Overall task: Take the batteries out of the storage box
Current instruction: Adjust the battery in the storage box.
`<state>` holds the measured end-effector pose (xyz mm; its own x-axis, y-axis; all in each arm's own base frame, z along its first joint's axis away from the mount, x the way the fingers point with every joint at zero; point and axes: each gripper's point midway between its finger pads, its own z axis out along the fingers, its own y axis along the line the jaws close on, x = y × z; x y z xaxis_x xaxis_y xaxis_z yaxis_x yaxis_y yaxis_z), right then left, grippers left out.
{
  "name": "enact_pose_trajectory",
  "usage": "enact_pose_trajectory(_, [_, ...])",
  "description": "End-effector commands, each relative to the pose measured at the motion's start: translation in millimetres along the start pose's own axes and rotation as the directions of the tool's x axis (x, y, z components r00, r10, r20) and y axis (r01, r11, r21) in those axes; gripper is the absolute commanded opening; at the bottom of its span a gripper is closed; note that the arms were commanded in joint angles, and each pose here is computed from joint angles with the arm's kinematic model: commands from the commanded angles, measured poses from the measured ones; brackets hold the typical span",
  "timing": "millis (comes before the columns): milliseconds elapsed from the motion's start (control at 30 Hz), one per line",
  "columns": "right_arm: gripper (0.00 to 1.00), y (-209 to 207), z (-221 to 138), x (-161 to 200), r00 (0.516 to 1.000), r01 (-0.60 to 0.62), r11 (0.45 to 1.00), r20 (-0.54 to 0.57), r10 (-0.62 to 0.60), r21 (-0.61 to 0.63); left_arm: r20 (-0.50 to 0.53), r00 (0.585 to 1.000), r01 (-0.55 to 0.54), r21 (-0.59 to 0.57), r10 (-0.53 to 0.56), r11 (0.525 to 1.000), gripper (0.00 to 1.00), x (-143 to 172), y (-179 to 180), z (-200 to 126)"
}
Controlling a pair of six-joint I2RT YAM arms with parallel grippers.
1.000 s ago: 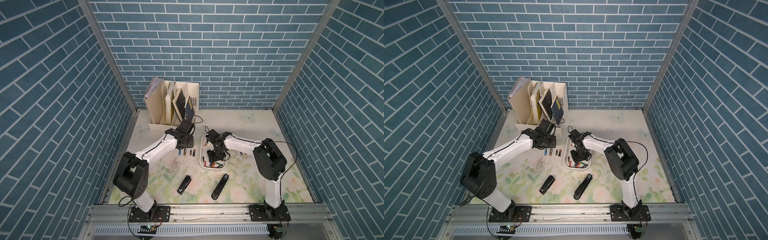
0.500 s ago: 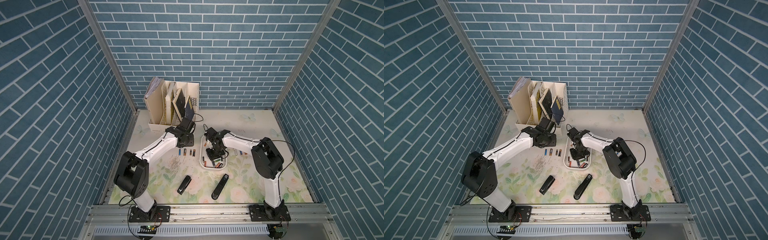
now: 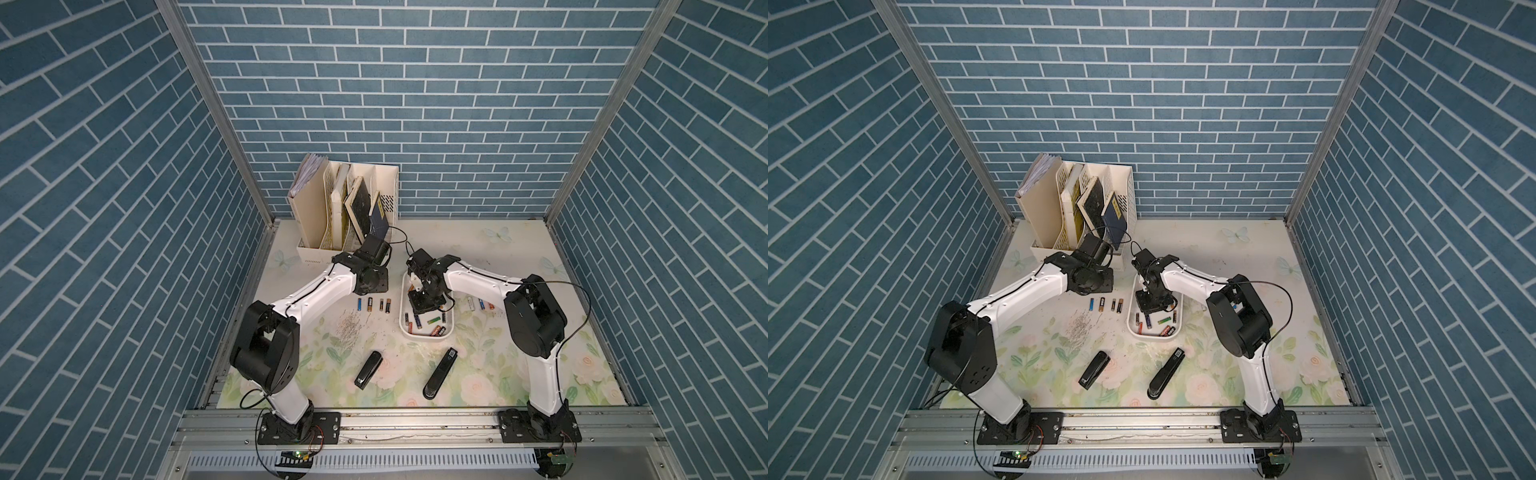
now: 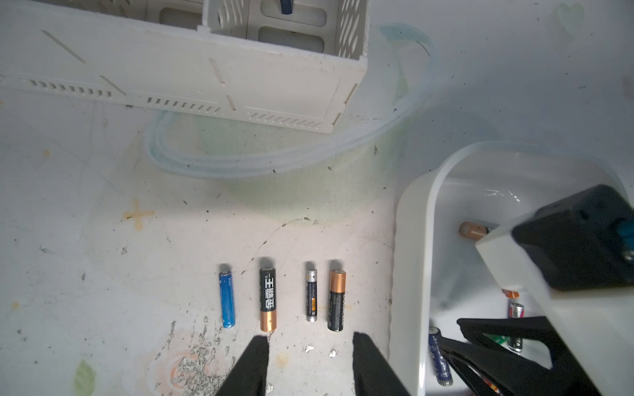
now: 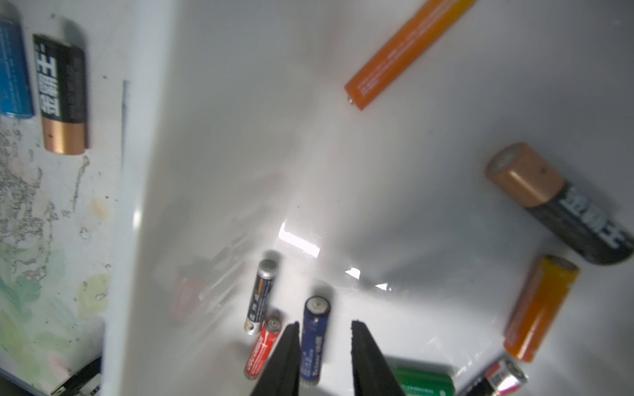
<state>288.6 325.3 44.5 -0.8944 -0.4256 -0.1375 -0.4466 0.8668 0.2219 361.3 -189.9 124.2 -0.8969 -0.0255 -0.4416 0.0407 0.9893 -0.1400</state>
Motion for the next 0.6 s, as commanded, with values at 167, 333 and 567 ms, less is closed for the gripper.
enact_pose_trajectory(167, [0.33, -6.3, 5.8, 7.5, 1.000, 0.004, 0.999, -0.027, -0.003, 0.033, -0.028, 1.000, -0.012, -0.021, 0.012, 1.000, 0.46, 8.3, 4.5, -2.3])
enact_pose_trajectory(333, [0.35, 0.9, 6.4, 14.0, 1.000, -0.005, 1.000, -0.022, 0.005, 0.004, -0.020, 1.000, -0.007, -0.018, 0.006, 1.000, 0.46, 8.5, 5.1, -6.0])
enact_pose_trajectory(567, [0.36, 10.8, 5.8, 17.8, 1.000, -0.001, 1.000, -0.013, 0.000, -0.029, -0.022, 1.000, 0.000, -0.023, -0.001, 1.000, 0.46, 11.5, 7.4, -6.7])
